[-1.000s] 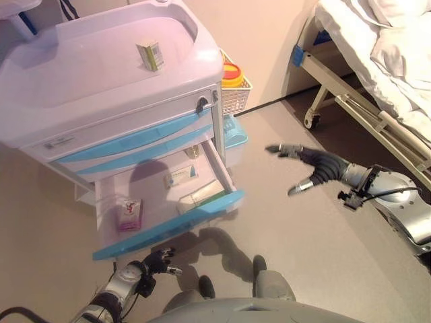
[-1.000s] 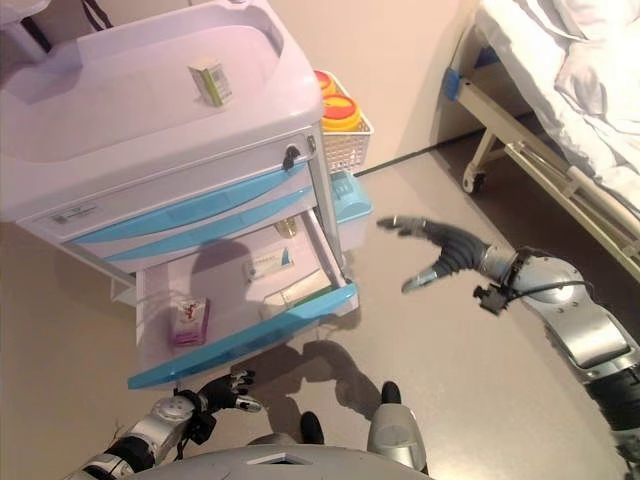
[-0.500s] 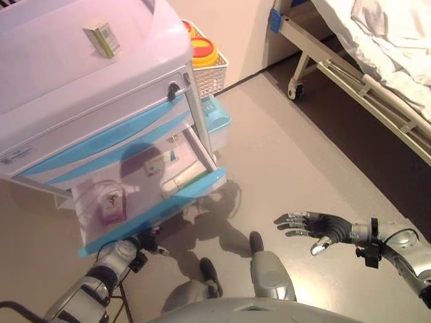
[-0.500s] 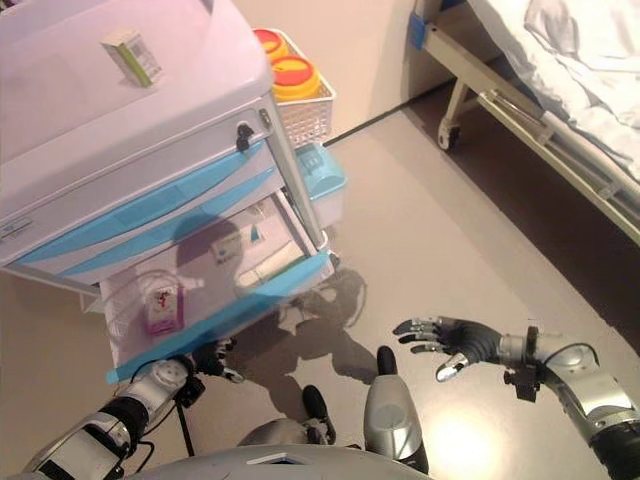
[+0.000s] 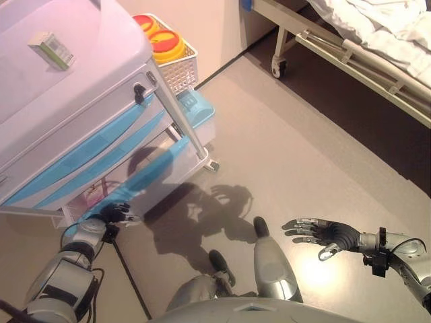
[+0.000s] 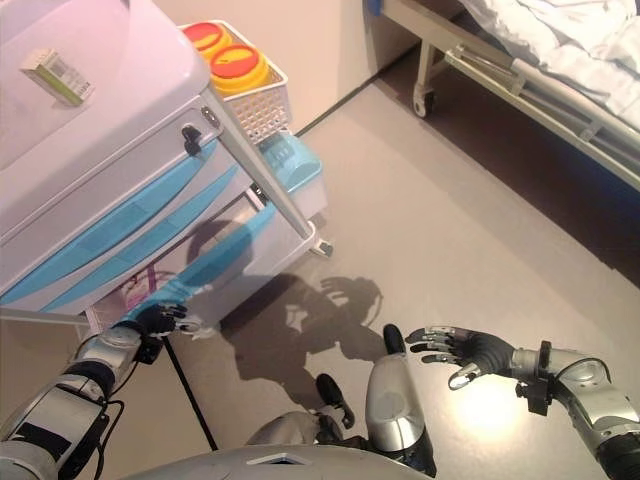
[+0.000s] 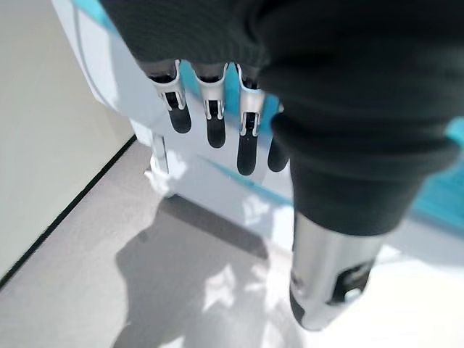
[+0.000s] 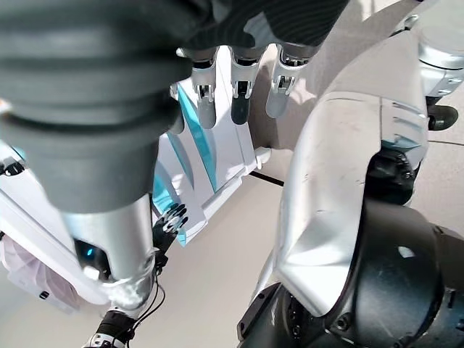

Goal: Open the drawer and pick up the medicine

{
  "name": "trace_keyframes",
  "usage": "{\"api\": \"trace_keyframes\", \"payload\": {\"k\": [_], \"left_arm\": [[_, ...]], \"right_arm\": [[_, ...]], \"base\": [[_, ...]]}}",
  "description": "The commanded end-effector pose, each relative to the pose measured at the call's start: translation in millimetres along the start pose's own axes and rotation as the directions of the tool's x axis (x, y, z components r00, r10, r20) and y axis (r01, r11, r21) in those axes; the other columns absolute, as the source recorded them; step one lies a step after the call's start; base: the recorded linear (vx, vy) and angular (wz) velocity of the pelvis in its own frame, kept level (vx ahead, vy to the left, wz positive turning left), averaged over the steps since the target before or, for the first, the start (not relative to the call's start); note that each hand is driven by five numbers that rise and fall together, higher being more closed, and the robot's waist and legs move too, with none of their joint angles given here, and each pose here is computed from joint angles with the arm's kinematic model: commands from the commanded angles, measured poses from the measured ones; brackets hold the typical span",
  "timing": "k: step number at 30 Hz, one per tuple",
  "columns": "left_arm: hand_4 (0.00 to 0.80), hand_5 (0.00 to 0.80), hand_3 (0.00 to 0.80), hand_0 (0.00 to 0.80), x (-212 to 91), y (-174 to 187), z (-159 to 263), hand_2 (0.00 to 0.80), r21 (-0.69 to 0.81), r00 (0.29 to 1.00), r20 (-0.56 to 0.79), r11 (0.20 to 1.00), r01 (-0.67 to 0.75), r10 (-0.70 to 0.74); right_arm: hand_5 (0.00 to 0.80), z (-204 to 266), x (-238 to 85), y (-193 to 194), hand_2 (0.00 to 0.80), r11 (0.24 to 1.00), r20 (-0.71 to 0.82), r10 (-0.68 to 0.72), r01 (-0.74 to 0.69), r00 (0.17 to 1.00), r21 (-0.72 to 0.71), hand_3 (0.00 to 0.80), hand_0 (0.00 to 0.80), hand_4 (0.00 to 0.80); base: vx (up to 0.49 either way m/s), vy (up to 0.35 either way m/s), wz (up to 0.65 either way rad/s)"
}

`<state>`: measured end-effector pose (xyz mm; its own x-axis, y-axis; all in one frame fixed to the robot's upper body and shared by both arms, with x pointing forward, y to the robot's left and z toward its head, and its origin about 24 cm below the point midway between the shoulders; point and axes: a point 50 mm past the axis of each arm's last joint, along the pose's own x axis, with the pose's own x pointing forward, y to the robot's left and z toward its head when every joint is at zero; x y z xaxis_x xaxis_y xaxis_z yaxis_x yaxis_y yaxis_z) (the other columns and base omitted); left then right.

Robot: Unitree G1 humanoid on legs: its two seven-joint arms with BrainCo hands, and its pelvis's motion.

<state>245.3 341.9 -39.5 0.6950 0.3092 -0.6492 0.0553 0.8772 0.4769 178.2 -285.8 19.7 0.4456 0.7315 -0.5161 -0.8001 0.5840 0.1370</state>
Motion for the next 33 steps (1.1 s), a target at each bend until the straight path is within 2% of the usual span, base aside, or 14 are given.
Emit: {"api": "trace_keyframes", "payload": {"k": [1, 10, 17, 23, 27, 33], "left_arm": [[0.000, 0.000, 0.000, 0.000, -10, 47, -6, 0.000, -0.075, 0.989, -0.010, 0.986, -0.151, 0.150], [0.000, 0.000, 0.000, 0.000, -14, 57, -15, 0.000, -0.080, 0.981, -0.034, 0.978, -0.193, 0.191], [0.000, 0.000, 0.000, 0.000, -21, 82, -15, 0.000, -0.159, 0.960, -0.067, 0.947, -0.279, 0.271], [0.000, 0.000, 0.000, 0.000, -23, 89, -15, 0.000, -0.197, 0.949, -0.084, 0.929, -0.314, 0.303], [0.000, 0.000, 0.000, 0.000, -23, 95, -7, 0.000, -0.254, 0.933, -0.081, 0.898, -0.359, 0.350], [0.000, 0.000, 0.000, 0.000, -32, 127, 24, 0.000, -0.388, 0.912, -0.014, 0.838, -0.383, 0.411]], "right_arm": [[0.000, 3, -4, 3, 0.000, 0.999, 0.050, 0.006, -0.004, 0.999, -0.042, 0.000, 0.000, 0.000], [0.000, 7, -7, -2, 0.000, 0.998, 0.047, -0.028, 0.031, 0.998, -0.054, 0.000, 0.000, 0.000], [0.000, 7, -7, -3, 0.000, 0.997, 0.053, -0.045, 0.049, 0.998, -0.061, 0.000, 0.000, 0.000], [0.000, 13, -6, -8, 0.000, 0.995, 0.065, -0.077, 0.081, 0.995, -0.064, 0.000, 0.000, 0.000], [0.000, 20, -7, -14, 0.000, 0.991, 0.079, -0.099, 0.105, 0.992, -0.077, 0.000, 0.000, 0.000], [0.000, 31, 0, -16, 0.000, 0.990, 0.135, -0.083, 0.097, 0.987, -0.101, 0.000, 0.000, 0.000]], "base": [[-0.007, 0.060, -0.01], [-0.010, 0.029, 0.00], [-0.011, 0.004, 0.00], [-0.007, 0.015, 0.00], [-0.050, 0.040, 0.01], [-0.101, -0.003, -0.02]]}}
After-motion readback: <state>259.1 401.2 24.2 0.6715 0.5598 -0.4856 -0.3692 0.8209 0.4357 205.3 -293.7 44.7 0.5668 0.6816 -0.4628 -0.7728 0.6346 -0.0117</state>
